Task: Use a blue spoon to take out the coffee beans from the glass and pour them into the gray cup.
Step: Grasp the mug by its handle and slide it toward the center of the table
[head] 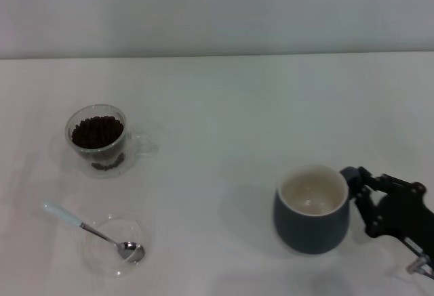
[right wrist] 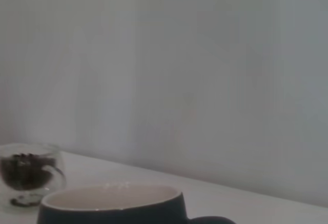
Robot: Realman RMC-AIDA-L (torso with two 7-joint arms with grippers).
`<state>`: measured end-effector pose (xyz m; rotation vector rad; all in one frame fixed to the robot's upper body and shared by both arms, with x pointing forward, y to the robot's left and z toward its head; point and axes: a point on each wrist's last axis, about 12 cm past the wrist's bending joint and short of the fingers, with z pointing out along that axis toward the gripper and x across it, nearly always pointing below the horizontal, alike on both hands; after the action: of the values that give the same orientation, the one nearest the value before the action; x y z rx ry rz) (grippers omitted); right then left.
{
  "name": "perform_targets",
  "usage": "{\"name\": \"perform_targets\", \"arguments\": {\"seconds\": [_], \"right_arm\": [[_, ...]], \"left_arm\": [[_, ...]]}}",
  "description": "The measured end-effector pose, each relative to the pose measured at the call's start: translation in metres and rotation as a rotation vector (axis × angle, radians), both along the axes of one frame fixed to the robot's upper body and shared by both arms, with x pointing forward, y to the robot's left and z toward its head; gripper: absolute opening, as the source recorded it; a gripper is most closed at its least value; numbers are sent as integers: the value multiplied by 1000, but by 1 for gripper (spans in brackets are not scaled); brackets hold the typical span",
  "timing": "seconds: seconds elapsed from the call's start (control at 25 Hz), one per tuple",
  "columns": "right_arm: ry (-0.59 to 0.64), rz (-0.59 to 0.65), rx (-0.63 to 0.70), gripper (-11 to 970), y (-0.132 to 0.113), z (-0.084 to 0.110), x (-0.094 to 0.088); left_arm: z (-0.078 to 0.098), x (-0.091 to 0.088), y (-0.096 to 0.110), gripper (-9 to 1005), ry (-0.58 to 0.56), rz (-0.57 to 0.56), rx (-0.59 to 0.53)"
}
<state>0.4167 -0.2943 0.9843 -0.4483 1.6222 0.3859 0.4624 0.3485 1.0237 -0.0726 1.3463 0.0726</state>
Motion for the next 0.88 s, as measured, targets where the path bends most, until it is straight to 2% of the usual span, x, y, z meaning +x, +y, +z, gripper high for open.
{"name": "perform_targets", "arguments": {"seconds": [0.28, 0.52, 0.88], "right_arm": [[-3, 110, 18, 125, 29, 3, 17], [-27, 172, 2, 125, 49, 5, 22], [-14, 208, -43, 124, 58, 2, 24]], "left_arm": [[0, -3, -2, 621, -13, -6, -1], [1, -4, -3, 621, -21, -12, -1], [0, -7, -4, 621, -19, -14, -2]]}}
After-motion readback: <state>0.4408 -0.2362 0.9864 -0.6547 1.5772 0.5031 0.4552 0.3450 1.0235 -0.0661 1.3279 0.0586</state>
